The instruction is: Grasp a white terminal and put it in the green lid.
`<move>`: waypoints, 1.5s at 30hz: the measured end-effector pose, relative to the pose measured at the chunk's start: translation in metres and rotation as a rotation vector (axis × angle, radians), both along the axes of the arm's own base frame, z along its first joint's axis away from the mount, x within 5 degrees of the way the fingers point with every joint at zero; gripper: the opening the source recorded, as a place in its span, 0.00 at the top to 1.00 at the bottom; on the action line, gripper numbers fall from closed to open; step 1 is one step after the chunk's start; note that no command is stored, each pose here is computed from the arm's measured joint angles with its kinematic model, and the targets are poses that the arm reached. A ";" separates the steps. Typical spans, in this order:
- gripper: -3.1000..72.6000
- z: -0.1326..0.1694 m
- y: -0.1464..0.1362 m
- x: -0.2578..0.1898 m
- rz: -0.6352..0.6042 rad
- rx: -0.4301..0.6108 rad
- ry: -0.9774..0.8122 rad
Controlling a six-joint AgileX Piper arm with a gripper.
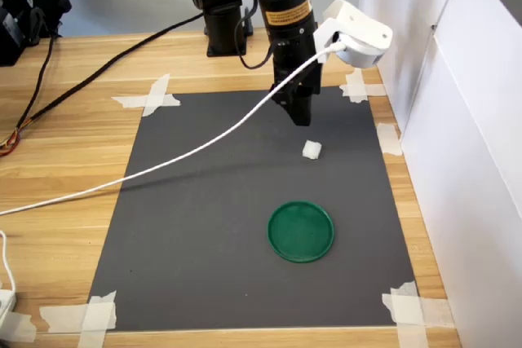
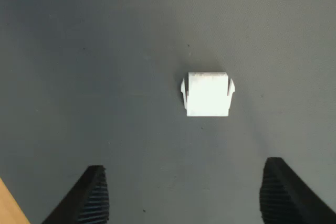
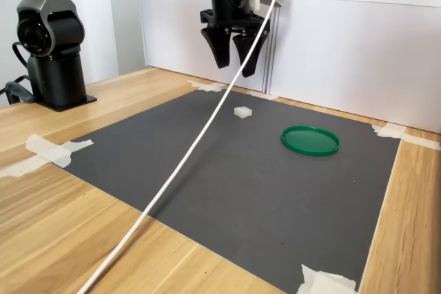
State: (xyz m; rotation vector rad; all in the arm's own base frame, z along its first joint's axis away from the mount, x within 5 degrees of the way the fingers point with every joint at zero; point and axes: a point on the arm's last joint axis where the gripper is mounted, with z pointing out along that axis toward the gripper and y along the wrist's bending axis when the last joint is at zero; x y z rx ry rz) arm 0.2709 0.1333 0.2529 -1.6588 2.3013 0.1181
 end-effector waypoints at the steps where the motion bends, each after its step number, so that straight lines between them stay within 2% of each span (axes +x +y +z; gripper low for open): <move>1: 0.02 0.000 0.000 0.000 -0.014 0.003 0.001; 10: 0.05 -0.016 0.005 0.010 -0.053 0.013 0.017; 17: 0.06 -0.028 0.023 0.011 -0.031 0.001 0.010; 25: 0.06 -0.039 0.023 0.019 -0.048 -0.039 -0.018; 45: 0.06 -0.068 0.026 0.026 -0.068 -0.072 0.053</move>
